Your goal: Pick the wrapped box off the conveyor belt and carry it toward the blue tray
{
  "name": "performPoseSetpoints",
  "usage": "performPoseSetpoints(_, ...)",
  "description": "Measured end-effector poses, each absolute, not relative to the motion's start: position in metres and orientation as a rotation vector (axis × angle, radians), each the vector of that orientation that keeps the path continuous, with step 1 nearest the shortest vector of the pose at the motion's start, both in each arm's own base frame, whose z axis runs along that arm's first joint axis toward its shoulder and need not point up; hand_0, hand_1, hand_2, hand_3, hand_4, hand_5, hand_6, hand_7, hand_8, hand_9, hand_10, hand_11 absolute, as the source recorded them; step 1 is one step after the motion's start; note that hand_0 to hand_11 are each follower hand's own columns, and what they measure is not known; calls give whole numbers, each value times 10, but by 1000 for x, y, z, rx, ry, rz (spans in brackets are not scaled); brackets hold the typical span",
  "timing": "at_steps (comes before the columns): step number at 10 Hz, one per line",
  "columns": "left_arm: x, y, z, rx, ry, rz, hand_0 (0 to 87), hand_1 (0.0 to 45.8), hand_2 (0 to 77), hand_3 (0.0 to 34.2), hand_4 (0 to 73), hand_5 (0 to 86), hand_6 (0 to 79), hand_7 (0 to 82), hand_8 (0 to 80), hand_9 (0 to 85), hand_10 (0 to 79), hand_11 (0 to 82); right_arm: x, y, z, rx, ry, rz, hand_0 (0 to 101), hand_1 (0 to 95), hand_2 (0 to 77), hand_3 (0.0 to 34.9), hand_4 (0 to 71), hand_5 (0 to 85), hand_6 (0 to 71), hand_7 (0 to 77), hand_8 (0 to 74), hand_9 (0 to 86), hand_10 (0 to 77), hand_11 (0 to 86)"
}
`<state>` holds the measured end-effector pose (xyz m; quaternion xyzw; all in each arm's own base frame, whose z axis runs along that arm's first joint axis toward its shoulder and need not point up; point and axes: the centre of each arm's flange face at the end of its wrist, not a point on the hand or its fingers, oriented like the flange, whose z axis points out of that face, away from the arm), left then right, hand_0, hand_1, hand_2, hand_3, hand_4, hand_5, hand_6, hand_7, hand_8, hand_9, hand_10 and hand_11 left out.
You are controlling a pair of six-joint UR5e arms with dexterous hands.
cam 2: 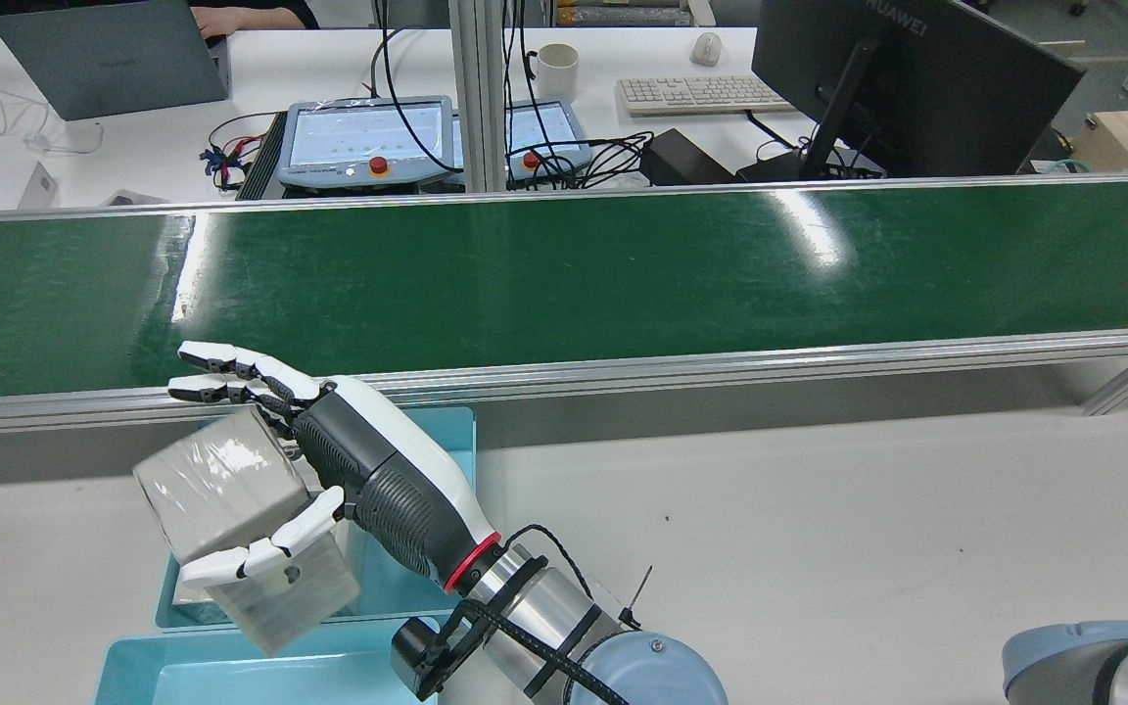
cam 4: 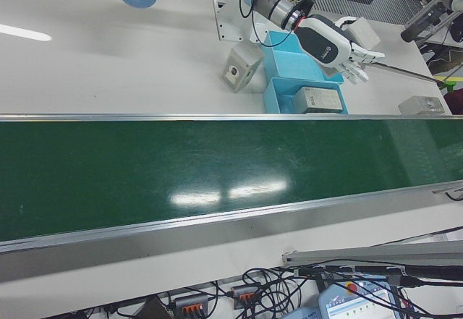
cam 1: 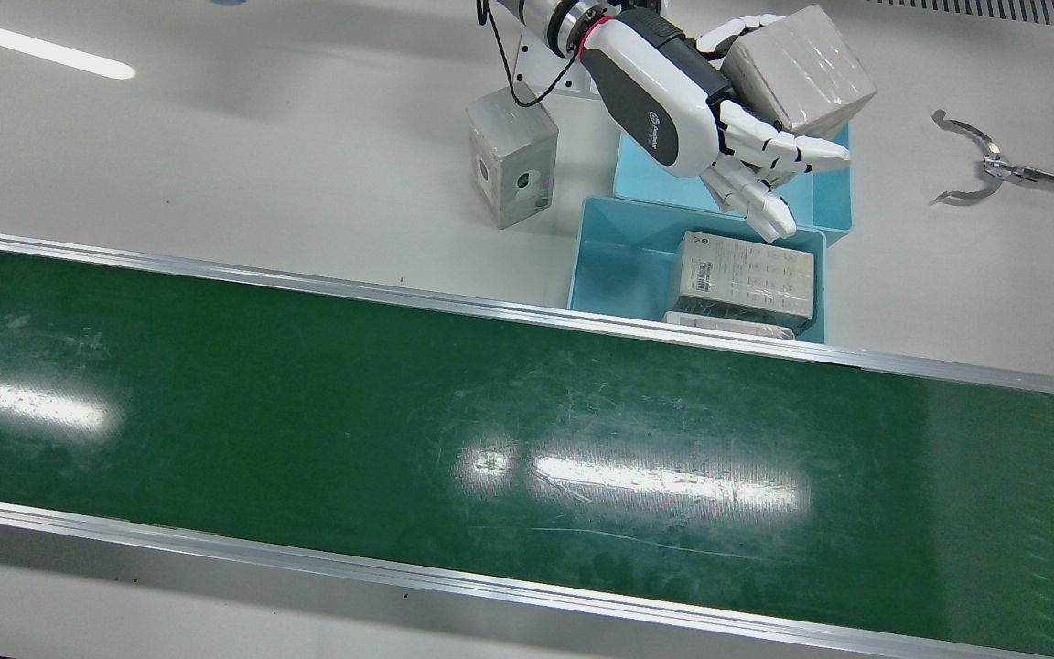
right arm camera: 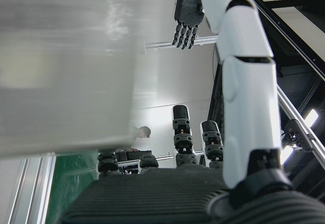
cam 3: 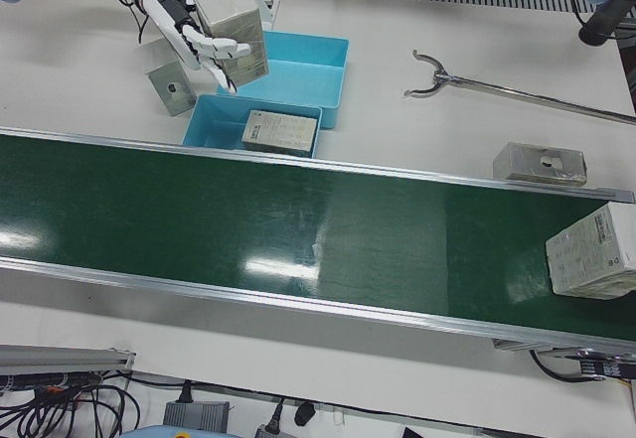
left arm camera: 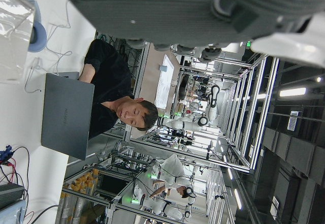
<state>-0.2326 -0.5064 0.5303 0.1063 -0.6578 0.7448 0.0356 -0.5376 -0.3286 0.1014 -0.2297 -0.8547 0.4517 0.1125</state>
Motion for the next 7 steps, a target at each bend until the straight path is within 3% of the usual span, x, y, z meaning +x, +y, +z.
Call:
performPoseSetpoints(1, -233, -506, 530, 327, -2021, 2288, 0, 0, 5, 0, 0, 11, 0, 5, 0, 0, 0, 0, -538, -329, 101, -674, -2508, 1326, 496, 196, 224, 112, 65, 164, 120, 175, 5, 22, 27, 65)
performPoseSetpoints(2, -233, -506, 530, 327, -2021, 2288, 0, 0, 5, 0, 0, 11, 0, 0, 0, 0, 0, 0, -538, -329, 101, -674, -2508, 1326, 499, 185, 202, 186, 60, 158, 98, 164, 5, 22, 33, 60)
performPoseSetpoints(7, -233, -506, 530, 327, -2021, 2288, 0, 0, 5, 0, 0, 11, 0, 0, 0, 0, 0, 0, -538, -329, 101, -674, -2508, 1326, 499, 185, 207, 186, 60, 164, 98, 169, 5, 22, 33, 60)
